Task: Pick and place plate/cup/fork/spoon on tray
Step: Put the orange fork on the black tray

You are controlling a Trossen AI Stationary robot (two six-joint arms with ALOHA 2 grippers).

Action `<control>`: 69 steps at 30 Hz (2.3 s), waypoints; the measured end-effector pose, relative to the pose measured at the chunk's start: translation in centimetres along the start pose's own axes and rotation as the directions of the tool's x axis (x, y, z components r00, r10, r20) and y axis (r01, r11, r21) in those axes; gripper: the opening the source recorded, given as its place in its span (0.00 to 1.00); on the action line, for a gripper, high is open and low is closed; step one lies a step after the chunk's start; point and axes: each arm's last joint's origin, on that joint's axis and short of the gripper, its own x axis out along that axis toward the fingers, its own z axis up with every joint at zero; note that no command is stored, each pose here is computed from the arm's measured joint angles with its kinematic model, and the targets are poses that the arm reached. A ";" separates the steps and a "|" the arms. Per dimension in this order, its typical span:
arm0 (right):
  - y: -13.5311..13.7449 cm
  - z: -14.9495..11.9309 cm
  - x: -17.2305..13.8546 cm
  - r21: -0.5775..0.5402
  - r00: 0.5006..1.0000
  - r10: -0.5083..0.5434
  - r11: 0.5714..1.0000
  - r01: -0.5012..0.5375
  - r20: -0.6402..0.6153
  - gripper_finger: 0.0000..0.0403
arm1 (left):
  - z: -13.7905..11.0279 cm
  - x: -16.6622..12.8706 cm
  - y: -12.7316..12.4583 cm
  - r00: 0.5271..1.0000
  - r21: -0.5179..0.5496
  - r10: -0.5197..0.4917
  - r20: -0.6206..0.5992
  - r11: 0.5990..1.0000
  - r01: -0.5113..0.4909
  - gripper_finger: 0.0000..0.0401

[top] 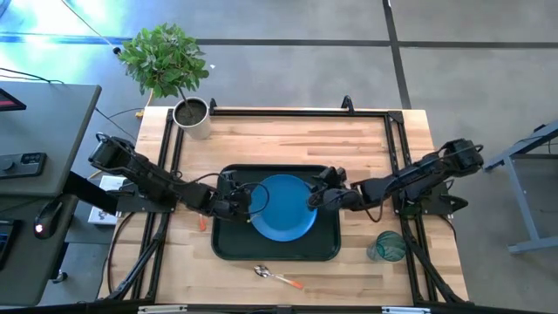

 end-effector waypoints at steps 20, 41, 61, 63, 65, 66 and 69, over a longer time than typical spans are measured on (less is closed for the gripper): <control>2.8 -1.4 -4.4 0.041 0.985 0.164 0.985 -0.166 0.049 0.42 | -5.8 -2.0 3.0 0.834 -0.150 0.298 -0.464 0.902 -0.405 0.38; 2.1 1.0 -4.9 0.008 0.978 0.199 0.980 -0.199 0.060 0.42 | -5.6 -7.5 4.9 0.950 -0.658 0.034 -0.310 0.714 -0.240 0.38; 1.8 1.6 -6.4 -0.042 0.967 0.253 0.967 -0.252 0.021 0.42 | -8.1 -6.1 2.0 0.804 -0.777 -0.179 -0.567 0.441 -0.450 0.38; 1.8 1.6 -6.4 -0.041 0.967 0.252 0.967 -0.251 0.022 0.42 | -8.2 -5.8 1.8 0.796 -0.762 -0.164 -0.583 0.451 -0.465 0.38; 1.8 1.6 -6.4 -0.041 0.967 0.252 0.967 -0.251 0.022 0.42 | -8.3 -5.6 1.6 0.787 -0.746 -0.154 -0.598 0.465 -0.477 0.38; 1.8 1.6 -6.4 -0.042 0.967 0.252 0.967 -0.251 0.022 0.42 | -8.4 -5.5 1.5 0.782 -0.739 -0.148 -0.605 0.471 -0.482 0.38; 1.8 1.6 -6.4 -0.041 0.967 0.252 0.967 -0.251 0.022 0.42 | -8.5 -5.2 1.3 0.772 -0.720 -0.138 -0.621 0.491 -0.491 0.38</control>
